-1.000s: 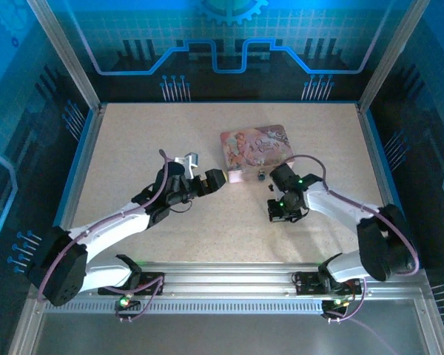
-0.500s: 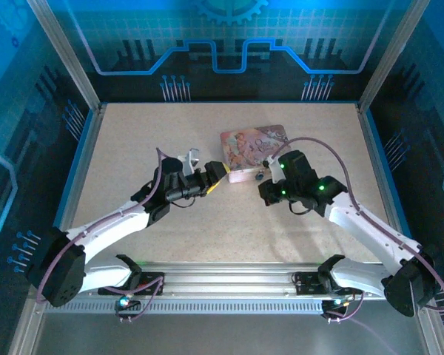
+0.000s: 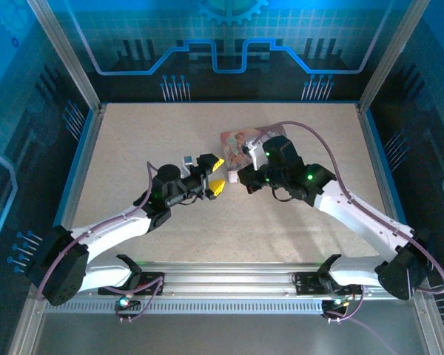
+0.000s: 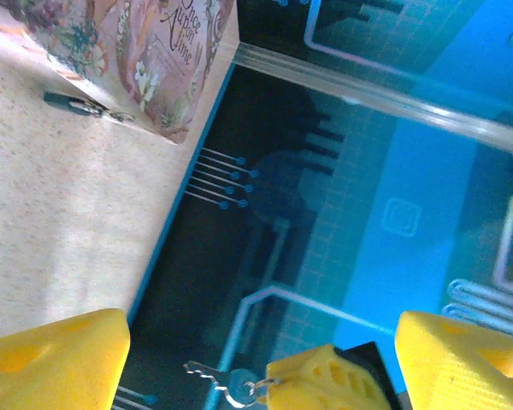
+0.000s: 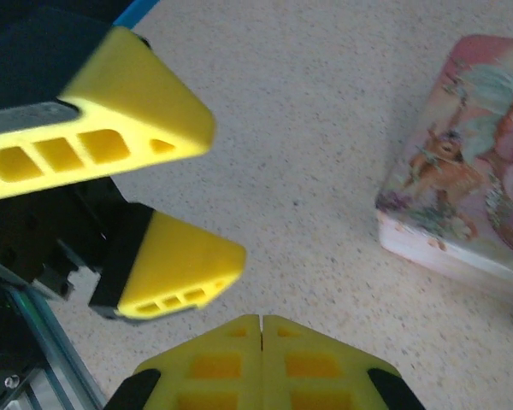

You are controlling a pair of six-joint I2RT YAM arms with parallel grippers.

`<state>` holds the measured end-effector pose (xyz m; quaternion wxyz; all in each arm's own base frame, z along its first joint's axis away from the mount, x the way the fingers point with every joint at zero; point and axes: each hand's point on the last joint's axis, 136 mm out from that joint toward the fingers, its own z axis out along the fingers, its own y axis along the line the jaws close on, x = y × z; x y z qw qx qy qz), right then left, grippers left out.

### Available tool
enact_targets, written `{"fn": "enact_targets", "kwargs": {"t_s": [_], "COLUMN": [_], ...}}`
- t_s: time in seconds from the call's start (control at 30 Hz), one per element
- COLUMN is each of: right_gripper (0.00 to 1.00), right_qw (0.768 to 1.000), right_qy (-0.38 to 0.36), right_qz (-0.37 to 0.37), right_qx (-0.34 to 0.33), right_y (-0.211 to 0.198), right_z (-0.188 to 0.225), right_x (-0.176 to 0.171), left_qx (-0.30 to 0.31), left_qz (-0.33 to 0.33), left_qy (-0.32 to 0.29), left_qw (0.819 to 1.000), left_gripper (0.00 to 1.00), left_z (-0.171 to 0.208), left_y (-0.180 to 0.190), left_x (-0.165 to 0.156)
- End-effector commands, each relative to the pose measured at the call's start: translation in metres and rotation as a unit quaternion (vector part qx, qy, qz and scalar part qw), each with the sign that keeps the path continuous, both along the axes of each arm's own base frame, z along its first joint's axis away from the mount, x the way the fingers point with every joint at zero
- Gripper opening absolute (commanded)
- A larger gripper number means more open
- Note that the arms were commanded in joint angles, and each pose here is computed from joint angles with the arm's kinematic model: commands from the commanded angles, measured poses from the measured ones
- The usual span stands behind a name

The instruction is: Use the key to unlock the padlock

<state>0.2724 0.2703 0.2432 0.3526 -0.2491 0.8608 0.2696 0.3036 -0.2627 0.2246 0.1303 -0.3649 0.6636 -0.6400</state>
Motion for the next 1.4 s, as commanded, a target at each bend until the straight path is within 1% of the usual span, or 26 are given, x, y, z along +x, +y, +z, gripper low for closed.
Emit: {"fn": "enact_targets", "kwargs": {"t_s": [0.0,0.27,0.4,0.53,0.7,0.9,1.37], "right_gripper": [0.00,0.00,0.00,0.00,0.00,0.00,0.00], "right_qw": [0.999,0.997,0.997,0.997,0.998,0.998,0.998], "right_qy": [-0.038,-0.049,-0.042,-0.036,-0.035,-0.034,-0.033], "right_qz": [0.016,0.032,0.043,0.043,0.036,0.033,0.029], "right_qx": [0.026,0.041,0.048,0.046,0.043,0.039,0.034], "right_y": [0.020,0.043,0.052,0.054,0.049,0.045,0.040], "right_z": [0.025,0.031,0.031,0.027,0.026,0.025,0.021], "right_x": [0.006,0.008,0.005,0.003,0.001,-0.001,-0.003], "left_qx": [-0.072,-0.101,-0.113,-0.116,-0.110,-0.106,-0.107], "left_qz": [0.027,0.042,0.041,0.052,0.061,0.070,0.070], "left_qy": [0.032,0.053,0.054,0.051,0.054,0.058,0.057], "left_qw": [0.997,0.993,0.991,0.991,0.991,0.990,0.990], "left_gripper": [0.82,0.80,0.76,0.67,0.60,0.46,0.21], "left_z": [0.012,0.009,0.011,0.011,0.008,0.002,0.001], "left_y": [-0.001,-0.004,-0.006,-0.003,0.001,0.004,0.003], "left_x": [0.001,-0.001,-0.001,0.000,-0.002,-0.001,0.001]}}
